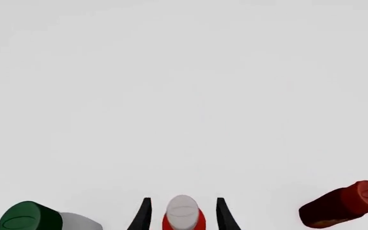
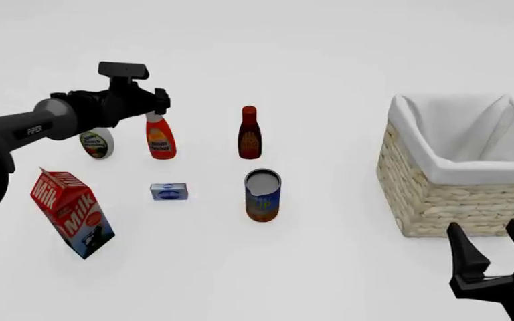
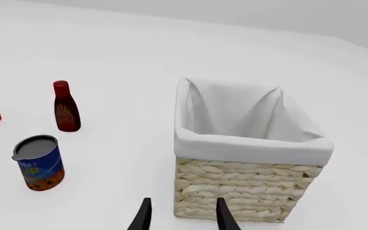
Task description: Pick the ketchup and place it in the basket.
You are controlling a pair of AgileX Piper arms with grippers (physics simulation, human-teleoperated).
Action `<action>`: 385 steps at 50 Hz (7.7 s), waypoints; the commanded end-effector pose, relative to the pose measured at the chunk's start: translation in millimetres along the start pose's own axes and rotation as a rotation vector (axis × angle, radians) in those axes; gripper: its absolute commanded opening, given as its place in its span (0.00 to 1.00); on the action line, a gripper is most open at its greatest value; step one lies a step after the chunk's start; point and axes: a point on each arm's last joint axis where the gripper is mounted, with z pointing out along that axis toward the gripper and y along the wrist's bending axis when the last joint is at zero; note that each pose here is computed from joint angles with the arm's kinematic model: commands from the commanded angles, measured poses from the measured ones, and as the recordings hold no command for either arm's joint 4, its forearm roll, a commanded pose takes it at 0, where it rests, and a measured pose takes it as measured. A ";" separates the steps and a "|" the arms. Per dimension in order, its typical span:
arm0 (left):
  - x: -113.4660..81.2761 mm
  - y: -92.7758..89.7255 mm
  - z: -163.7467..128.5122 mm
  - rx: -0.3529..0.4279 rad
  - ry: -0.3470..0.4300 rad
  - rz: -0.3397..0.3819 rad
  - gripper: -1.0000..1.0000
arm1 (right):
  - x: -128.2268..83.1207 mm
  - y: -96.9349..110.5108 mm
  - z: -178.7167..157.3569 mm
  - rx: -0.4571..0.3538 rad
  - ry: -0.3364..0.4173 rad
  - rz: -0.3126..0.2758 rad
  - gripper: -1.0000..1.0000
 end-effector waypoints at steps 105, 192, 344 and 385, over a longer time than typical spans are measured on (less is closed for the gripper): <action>-29.7 -13.3 -45.2 0.027 -0.033 0.017 0.00 | -3.1 1.5 -9.4 -0.017 -0.039 -0.021 1.00; -67.1 -83.2 -311.8 0.319 -0.177 0.120 0.00 | -150.1 110.4 69.7 -0.641 -0.103 -0.083 1.00; -63.5 -95.8 -338.0 0.396 -0.133 0.204 0.00 | -177.4 283.0 130.0 -0.917 -0.145 -0.262 1.00; -65.8 -93.1 -340.2 0.387 -0.128 0.204 0.00 | -157.1 309.5 164.4 -0.892 -0.109 -0.236 0.00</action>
